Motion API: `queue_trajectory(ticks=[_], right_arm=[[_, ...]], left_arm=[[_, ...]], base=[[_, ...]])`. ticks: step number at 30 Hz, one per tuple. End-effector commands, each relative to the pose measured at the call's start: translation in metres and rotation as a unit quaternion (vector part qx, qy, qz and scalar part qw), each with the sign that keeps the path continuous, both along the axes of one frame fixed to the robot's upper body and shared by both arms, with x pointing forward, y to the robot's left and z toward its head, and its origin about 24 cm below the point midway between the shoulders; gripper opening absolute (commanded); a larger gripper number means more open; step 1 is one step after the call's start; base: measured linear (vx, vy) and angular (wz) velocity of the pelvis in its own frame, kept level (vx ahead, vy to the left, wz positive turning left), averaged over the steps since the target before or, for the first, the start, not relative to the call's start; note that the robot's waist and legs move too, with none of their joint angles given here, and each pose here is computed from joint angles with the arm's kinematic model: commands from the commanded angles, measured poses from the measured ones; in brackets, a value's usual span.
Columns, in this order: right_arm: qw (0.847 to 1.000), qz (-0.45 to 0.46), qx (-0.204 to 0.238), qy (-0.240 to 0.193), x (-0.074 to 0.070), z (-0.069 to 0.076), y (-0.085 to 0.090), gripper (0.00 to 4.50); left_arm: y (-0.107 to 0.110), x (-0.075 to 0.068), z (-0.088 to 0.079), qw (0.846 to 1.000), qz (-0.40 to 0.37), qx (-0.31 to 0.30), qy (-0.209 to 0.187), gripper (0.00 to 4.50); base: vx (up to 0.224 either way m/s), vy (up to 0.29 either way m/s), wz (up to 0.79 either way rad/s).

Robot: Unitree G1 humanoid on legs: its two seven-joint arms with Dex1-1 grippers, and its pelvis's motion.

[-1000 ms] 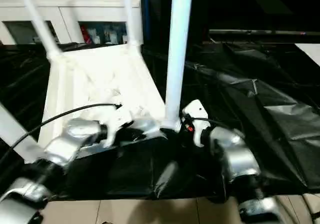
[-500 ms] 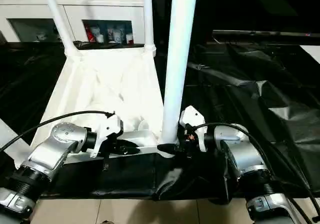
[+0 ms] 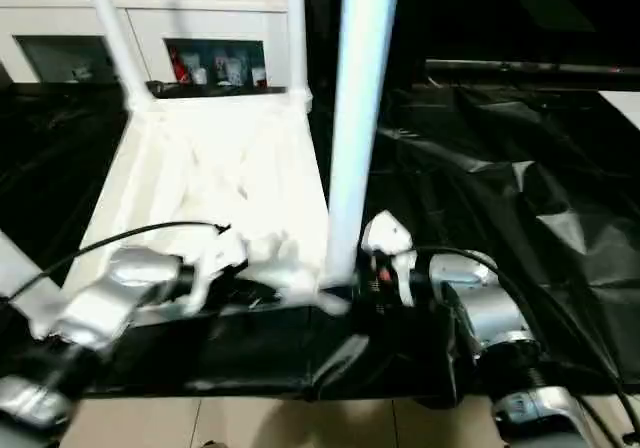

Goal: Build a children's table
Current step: Rotate leg to tighten

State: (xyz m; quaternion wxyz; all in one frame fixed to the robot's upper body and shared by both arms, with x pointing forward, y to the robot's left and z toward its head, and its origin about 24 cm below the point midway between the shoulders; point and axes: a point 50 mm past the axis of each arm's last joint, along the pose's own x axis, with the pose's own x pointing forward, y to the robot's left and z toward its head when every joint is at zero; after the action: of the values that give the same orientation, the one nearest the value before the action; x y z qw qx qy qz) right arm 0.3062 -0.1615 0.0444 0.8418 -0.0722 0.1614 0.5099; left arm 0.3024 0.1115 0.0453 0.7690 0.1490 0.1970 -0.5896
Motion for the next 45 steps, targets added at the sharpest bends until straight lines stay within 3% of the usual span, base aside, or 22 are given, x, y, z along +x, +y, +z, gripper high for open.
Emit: queue_trajectory(ticks=[1, 7, 11, 13, 15, 19, 21, 25, 30, 39, 45], right_arm=[[0.995, -0.102, -0.001, 0.006, 0.009, -0.011, 0.009, 2.65], [0.974, -0.227, 0.024, 0.013, 0.014, -0.020, 0.031, 2.63], [0.973, -0.227, 0.039, -0.003, 0.012, -0.016, 0.053, 2.63], [0.976, -0.205, 0.070, -0.011, 0.011, -0.009, 0.062, 2.63], [0.978, -0.190, 0.086, -0.007, 0.010, -0.006, 0.064, 3.19], [0.988, -0.123, 0.091, 0.011, 0.005, 0.000, 0.055, 3.35], [0.993, -0.090, 0.079, 0.014, 0.001, 0.001, 0.050, 3.75], [0.999, 0.011, 0.035, 0.023, -0.011, 0.004, 0.027, 3.95], [0.997, 0.072, -0.019, 0.019, -0.015, 0.009, 0.001, 3.95], [0.993, 0.111, -0.039, 0.014, -0.015, 0.010, -0.002, 3.95], [0.992, 0.117, -0.036, 0.014, -0.013, 0.007, 0.000, 3.37]], left_arm=[[-0.016, 0.014, 0.004, 0.998, 0.054, -0.020, -0.022, 0.00], [-0.044, 0.029, 0.009, 0.991, 0.124, -0.022, -0.048, 0.00], [-0.057, 0.031, 0.010, 0.989, 0.137, -0.024, -0.055, 0.00], [-0.058, 0.030, 0.009, 0.990, 0.126, -0.027, -0.056, 0.00], [-0.057, 0.028, 0.009, 0.992, 0.111, -0.031, -0.054, 0.00], [-0.050, 0.021, 0.008, 0.996, 0.063, -0.039, -0.051, 0.00], [-0.048, 0.017, 0.008, 0.997, 0.043, -0.045, -0.048, 0.00], [-0.038, 0.002, 0.009, 0.998, -0.030, -0.058, -0.022, 0.00], [-0.021, -0.011, 0.005, 0.995, -0.083, -0.047, 0.013, 0.00], [-0.006, -0.017, 0.005, 0.995, -0.091, -0.040, 0.026, 0.00], [-0.005, -0.018, 0.006, 0.995, -0.090, -0.040, 0.026, 0.00]], base=[[0.000, 0.000, 0.00], [0.000, 0.000, 0.00], [0.000, 0.000, 0.00], [0.000, 0.000, 0.00], [0.000, 0.000, 0.00], [0.000, 0.000, 0.00], [0.000, 0.000, 0.00], [0.000, 0.000, 0.00], [0.000, 0.000, 0.00], [0.000, 0.000, 0.00], [0.000, 0.000, 0.00]])
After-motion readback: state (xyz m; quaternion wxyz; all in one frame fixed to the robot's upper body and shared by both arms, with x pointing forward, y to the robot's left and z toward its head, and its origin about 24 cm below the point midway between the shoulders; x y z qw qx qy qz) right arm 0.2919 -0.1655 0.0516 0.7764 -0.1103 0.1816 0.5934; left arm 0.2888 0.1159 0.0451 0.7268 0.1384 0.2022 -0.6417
